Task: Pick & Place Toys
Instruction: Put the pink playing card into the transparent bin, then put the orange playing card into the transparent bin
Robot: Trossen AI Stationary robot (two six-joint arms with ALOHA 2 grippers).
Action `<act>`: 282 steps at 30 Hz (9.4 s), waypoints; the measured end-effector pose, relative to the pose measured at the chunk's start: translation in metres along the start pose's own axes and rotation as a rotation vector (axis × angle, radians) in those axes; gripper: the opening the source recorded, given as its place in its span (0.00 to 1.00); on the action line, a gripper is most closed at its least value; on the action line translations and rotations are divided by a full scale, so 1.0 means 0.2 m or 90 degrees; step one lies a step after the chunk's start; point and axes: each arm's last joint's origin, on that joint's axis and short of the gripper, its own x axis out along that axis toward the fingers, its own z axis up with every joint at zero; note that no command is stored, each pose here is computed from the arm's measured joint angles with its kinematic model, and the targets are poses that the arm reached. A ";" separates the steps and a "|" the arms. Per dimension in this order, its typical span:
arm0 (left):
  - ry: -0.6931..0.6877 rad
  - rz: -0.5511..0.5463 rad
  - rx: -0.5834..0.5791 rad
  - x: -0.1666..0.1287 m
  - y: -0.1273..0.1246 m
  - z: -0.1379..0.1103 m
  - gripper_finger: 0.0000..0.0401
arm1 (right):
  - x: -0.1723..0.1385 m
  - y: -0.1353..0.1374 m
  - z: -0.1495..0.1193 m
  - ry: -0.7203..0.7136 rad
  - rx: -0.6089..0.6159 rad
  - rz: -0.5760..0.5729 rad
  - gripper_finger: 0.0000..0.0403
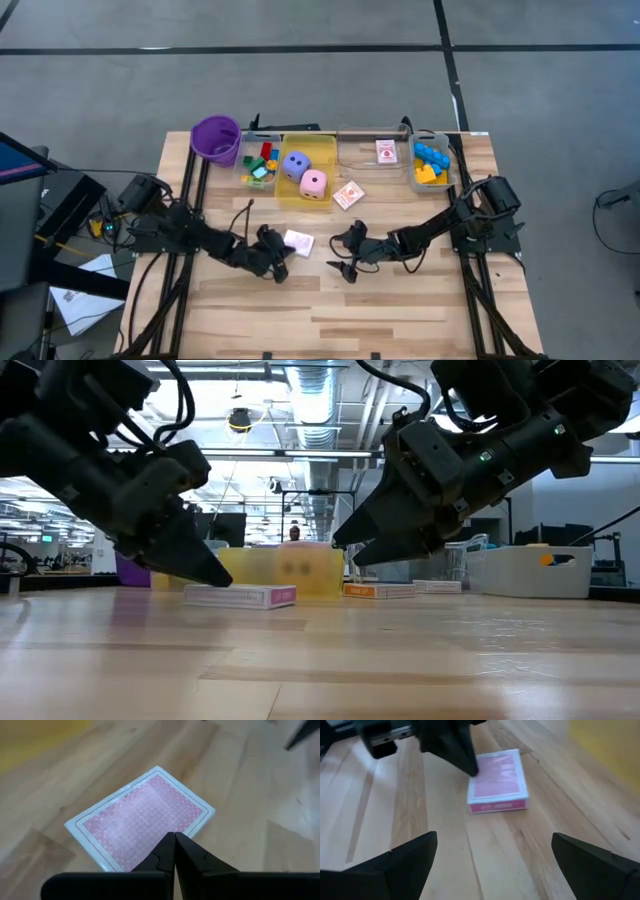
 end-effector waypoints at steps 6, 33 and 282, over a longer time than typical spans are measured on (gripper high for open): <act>-0.035 0.009 0.024 0.00 0.00 0.03 0.00 | 0.00 0.01 0.01 -0.012 -0.039 0.005 0.96; 0.031 0.108 0.128 -0.20 0.20 0.20 0.00 | 0.12 -0.07 -0.05 -0.039 -0.069 -0.098 0.99; -0.030 -0.206 0.061 -0.13 0.05 0.52 0.00 | -0.05 0.01 0.35 0.121 -0.048 -0.220 0.00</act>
